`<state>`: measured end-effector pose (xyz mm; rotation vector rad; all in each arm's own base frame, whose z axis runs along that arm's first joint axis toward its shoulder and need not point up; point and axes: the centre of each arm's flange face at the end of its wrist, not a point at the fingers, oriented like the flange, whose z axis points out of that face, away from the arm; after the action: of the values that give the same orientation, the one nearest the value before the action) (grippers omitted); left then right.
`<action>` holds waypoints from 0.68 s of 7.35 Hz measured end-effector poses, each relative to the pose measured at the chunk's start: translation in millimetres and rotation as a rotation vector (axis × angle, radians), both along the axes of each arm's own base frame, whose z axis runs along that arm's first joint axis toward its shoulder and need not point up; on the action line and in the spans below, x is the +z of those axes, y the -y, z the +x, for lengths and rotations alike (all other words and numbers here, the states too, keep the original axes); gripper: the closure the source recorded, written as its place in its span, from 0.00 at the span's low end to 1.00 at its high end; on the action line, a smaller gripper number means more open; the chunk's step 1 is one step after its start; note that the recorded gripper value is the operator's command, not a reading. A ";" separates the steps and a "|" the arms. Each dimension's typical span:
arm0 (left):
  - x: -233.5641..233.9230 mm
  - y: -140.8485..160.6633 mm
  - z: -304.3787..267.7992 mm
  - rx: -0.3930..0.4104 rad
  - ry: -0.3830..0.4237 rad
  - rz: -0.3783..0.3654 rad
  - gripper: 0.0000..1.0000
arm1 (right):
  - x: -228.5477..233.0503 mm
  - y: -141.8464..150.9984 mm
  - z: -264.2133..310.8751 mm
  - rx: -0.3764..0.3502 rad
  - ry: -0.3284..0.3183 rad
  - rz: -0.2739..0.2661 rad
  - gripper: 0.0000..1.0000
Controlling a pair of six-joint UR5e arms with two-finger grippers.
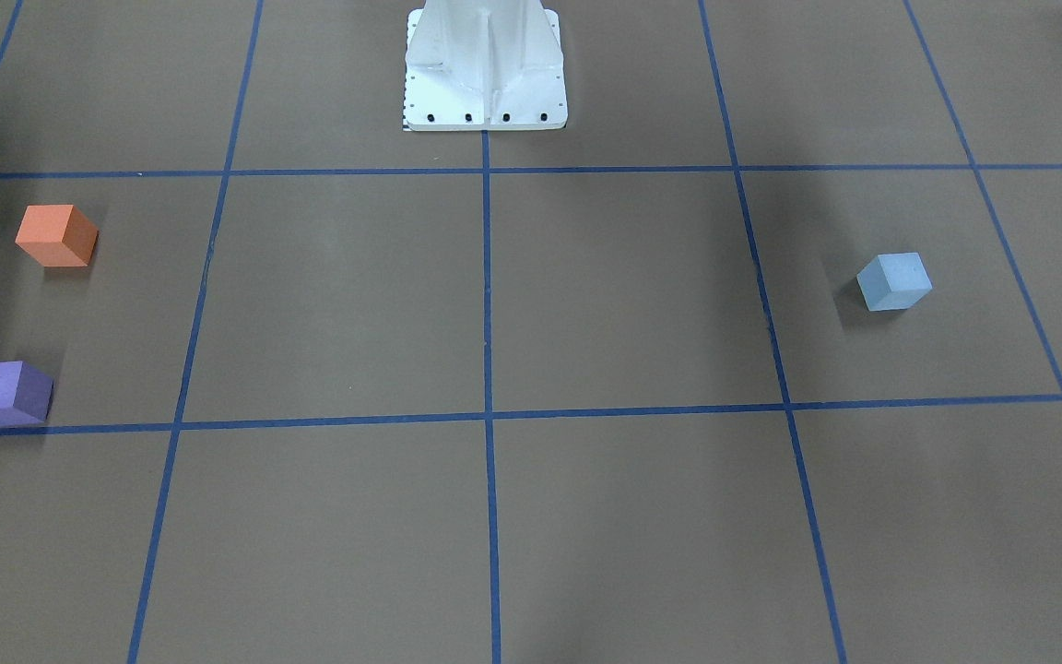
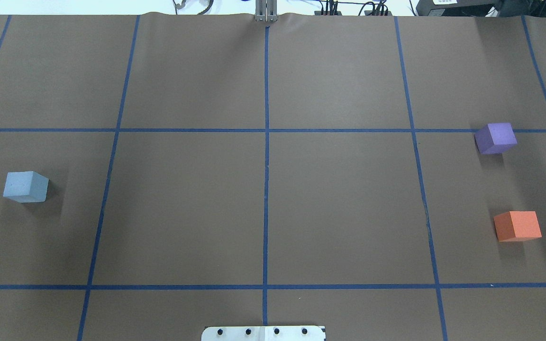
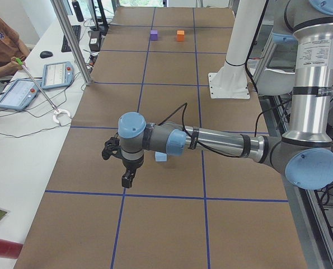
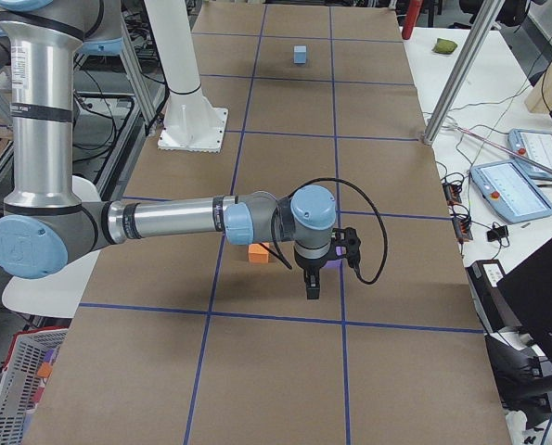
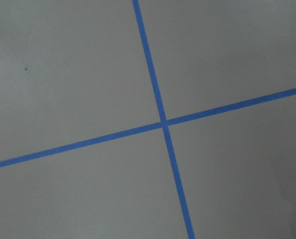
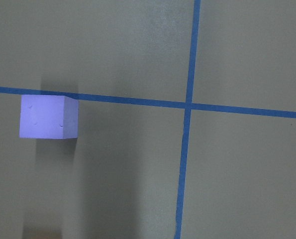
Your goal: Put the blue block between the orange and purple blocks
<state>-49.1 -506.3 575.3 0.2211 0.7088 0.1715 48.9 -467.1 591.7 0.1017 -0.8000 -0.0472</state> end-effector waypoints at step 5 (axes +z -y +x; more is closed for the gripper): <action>-40.3 -3.9 129.6 -0.199 -0.117 -0.209 0.00 | -3.3 0.0 -0.1 0.000 0.002 0.006 0.00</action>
<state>80.5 -502.4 535.0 0.1016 0.8106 -0.1064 48.8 -467.1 588.4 0.1076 -0.8015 -0.0499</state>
